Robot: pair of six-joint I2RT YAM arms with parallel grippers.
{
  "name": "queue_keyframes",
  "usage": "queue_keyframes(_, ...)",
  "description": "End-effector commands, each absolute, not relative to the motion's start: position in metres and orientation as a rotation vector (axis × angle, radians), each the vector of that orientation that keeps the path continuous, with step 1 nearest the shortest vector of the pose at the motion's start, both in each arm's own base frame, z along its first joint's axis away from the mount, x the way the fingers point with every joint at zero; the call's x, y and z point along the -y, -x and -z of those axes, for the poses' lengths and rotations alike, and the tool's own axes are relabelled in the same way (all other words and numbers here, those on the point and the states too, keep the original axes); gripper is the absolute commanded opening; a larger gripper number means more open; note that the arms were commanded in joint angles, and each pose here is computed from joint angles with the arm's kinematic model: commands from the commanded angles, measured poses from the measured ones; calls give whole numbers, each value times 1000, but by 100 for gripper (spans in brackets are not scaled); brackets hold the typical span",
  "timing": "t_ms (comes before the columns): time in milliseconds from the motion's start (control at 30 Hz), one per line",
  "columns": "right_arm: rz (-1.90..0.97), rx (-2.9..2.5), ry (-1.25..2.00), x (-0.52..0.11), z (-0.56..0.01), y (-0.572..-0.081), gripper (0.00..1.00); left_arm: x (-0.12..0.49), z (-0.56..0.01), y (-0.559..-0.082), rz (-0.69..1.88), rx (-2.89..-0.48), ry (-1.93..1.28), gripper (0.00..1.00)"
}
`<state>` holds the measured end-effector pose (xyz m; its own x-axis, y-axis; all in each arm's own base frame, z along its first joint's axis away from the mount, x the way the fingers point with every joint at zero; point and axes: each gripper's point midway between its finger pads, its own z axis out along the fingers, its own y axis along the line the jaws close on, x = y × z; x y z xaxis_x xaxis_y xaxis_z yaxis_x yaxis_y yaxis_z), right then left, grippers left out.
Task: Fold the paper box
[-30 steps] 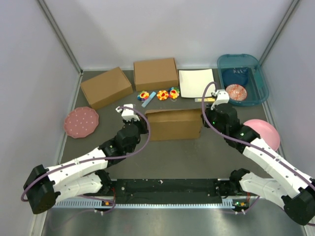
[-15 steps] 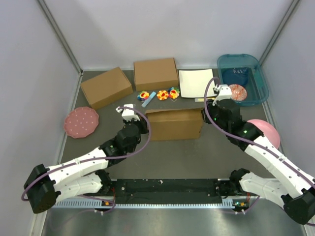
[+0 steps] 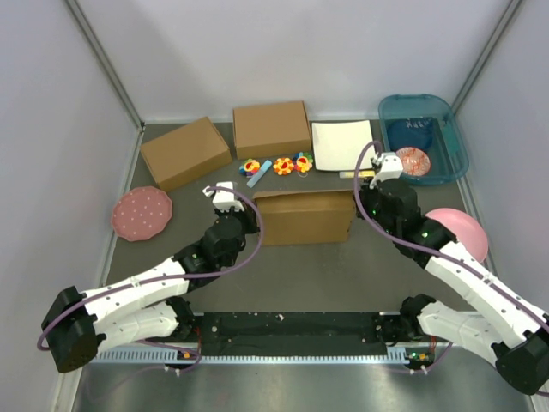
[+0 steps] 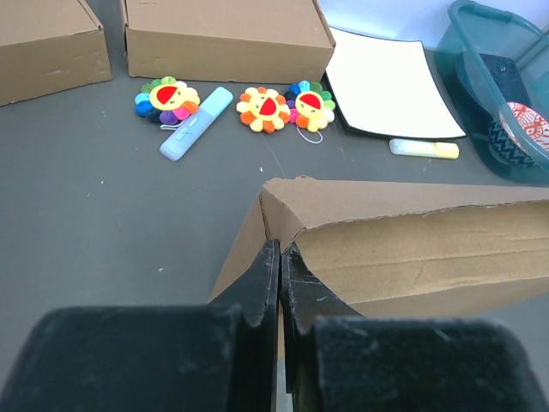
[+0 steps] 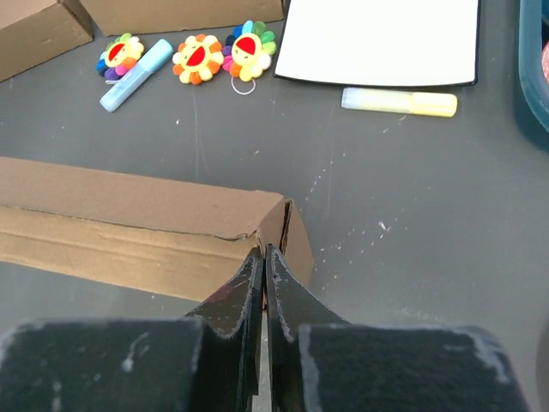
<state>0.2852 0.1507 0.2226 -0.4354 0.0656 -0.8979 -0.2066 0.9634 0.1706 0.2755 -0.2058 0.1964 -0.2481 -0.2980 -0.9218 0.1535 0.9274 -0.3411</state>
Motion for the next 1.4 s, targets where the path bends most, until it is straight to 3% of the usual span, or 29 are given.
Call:
queue_keyframes(0, -324, -2031, 87, -146, -202, -271, 0, 196, -117, -250, 289, -2008, -66, 0)
queue_keyframes(367, -325, -2132, 29, -136, -149, -250, 0, 196, -106, -247, 293, -2033, -56, 0)
queue_keyframes(433, -327, -2125, 26, -137, -152, -251, 0, 195, -115, -248, 297, -2017, -55, 5)
queue_keyframes(567, -330, -2113, 28, -138, -160, -254, 0, 189, -138, -251, 295, -1968, -24, 27)
queue_keyframes(700, -327, -2102, 30, -139, -167, -257, 0, 187, -169, -254, 334, -1889, 3, 38)
queue_keyframes(1367, -326, -2099, 44, -141, -172, -260, 0, 184, -224, -262, 362, -1763, 48, 39)
